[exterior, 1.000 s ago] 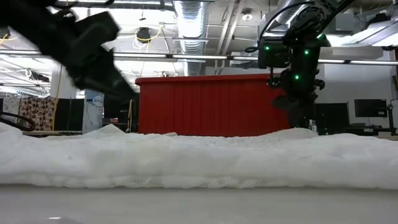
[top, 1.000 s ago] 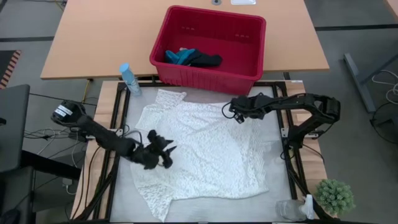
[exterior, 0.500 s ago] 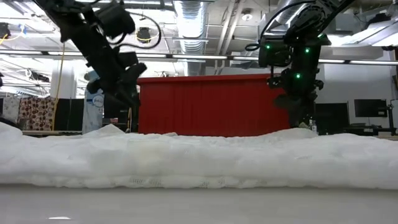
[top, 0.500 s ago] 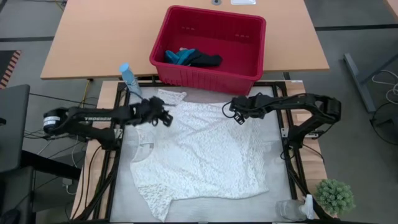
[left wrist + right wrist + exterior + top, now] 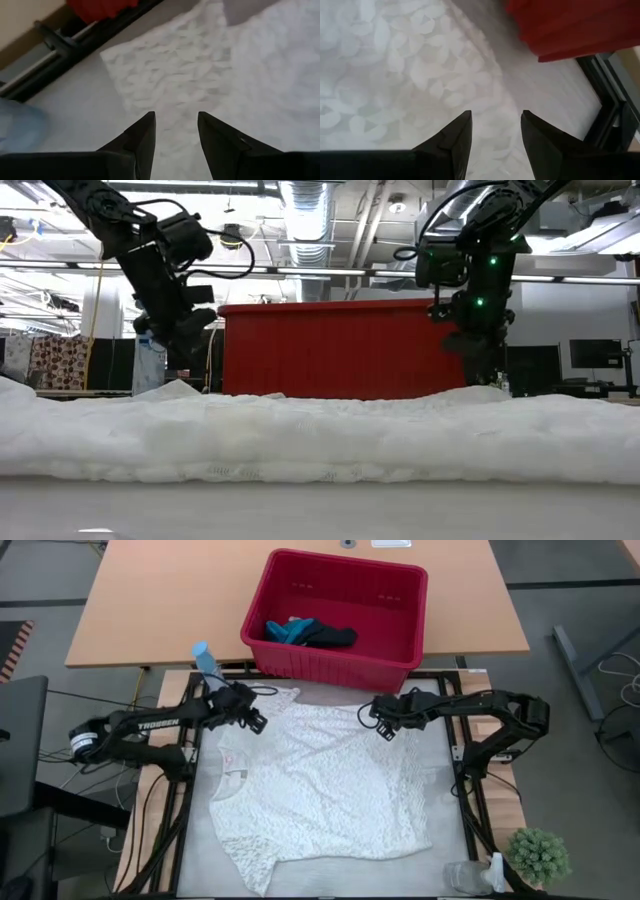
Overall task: Fold Laundry from Bin
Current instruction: Fold the white shirt
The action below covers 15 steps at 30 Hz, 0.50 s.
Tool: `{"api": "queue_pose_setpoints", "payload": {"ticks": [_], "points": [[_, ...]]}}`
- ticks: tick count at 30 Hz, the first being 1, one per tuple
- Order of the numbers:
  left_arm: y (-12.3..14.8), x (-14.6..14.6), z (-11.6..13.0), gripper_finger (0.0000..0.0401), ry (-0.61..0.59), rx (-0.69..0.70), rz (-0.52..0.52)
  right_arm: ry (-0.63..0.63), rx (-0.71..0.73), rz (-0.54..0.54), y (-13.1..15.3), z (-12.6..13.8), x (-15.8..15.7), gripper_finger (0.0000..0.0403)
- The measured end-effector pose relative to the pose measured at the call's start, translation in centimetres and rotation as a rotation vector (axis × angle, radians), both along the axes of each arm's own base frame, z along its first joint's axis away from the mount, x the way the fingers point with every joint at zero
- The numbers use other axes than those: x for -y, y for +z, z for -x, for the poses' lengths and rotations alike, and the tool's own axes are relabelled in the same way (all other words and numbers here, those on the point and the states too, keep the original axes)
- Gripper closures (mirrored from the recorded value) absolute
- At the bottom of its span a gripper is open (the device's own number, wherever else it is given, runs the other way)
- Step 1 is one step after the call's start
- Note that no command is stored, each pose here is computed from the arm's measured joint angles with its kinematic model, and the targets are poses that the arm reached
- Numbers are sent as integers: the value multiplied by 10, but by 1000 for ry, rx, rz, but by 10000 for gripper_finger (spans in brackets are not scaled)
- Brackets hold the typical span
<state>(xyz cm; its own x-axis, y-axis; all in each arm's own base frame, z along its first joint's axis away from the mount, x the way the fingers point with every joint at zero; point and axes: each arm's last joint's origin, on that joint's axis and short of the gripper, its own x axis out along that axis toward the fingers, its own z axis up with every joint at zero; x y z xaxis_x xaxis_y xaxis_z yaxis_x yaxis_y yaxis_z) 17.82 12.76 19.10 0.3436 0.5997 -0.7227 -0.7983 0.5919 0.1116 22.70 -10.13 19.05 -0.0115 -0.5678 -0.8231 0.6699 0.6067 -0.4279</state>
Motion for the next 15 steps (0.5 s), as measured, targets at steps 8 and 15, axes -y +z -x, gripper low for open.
{"api": "queue_pose_setpoints", "payload": {"ticks": [8, 15], "points": [[2, -25, 16, 262, 36, 92, 56, 2, 40, -11, 1, -2, 5, 210], [9, -32, 12, 262, -50, 220, 47, -13, 113, -49, 1, -2, 18, 210]]}}
